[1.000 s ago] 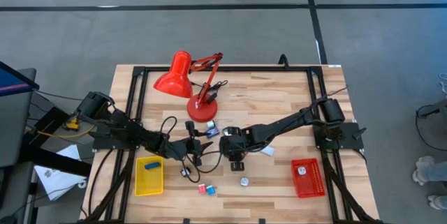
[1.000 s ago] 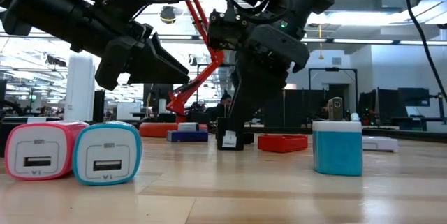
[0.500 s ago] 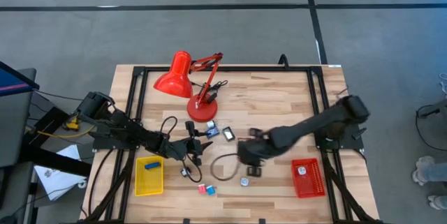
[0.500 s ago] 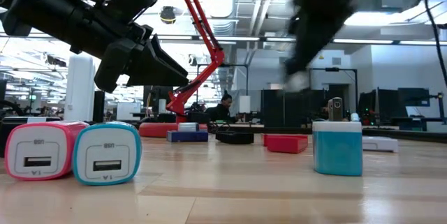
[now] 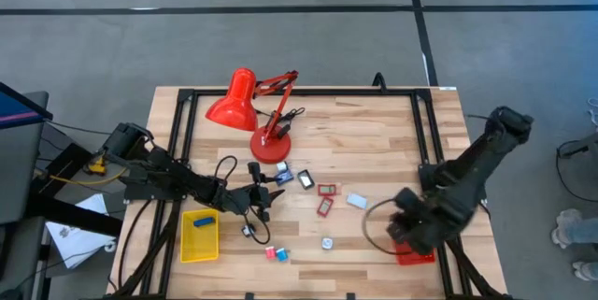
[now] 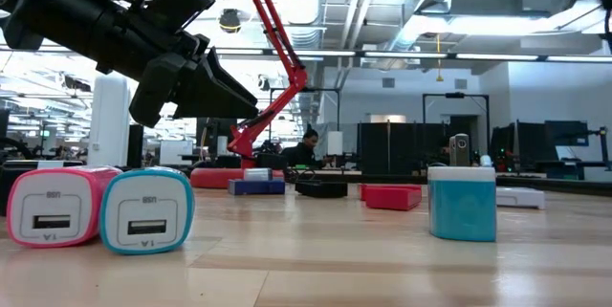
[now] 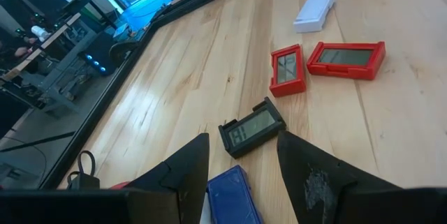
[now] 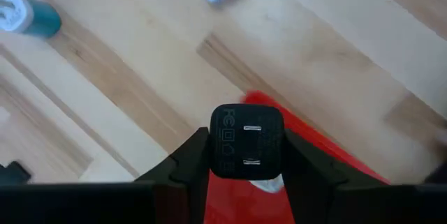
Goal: Pick & Place Office items
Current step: Put the right black charger adapter into the red bin
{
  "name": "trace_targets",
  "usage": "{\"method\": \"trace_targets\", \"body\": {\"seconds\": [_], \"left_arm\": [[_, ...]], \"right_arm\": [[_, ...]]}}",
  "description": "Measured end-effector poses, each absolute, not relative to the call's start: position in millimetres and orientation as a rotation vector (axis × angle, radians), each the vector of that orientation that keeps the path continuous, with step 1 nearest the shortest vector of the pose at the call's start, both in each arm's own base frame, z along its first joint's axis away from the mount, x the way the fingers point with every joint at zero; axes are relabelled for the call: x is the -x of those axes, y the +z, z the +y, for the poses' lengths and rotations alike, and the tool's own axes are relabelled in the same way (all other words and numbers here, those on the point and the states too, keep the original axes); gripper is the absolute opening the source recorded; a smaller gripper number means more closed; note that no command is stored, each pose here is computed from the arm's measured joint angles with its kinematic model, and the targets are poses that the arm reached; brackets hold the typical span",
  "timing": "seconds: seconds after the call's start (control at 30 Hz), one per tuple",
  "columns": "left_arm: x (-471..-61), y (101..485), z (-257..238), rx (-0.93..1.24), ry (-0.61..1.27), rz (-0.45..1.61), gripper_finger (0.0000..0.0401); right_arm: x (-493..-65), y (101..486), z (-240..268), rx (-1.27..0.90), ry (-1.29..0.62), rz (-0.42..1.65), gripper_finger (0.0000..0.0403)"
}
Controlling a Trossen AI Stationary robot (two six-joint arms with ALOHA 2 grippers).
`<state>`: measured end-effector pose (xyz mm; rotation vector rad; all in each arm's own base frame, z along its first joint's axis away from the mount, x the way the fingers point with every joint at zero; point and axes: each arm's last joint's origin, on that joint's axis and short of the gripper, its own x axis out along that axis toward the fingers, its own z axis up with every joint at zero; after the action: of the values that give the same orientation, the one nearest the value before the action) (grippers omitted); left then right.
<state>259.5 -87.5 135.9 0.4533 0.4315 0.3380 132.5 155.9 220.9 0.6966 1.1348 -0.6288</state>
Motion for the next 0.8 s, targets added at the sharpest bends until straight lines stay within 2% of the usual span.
{"method": "trace_targets", "body": {"seconds": [0.1, 0.27, 0.8], "left_arm": [[-260, 136, -87, -0.453, 0.338, 0.432, 0.0163], [-260, 136, -87, -0.453, 0.341, 0.432, 0.0163], [-260, 136, -87, -0.452, 0.341, 0.431, 0.0163]], "right_arm": [[-107, 218, 156, -0.74, -0.716, 1.101, 0.0132], [-85, 210, 164, -0.782, -0.826, 1.163, 0.0132], [-92, 177, 189, -0.746, -0.92, 1.22, 0.0132]]}}
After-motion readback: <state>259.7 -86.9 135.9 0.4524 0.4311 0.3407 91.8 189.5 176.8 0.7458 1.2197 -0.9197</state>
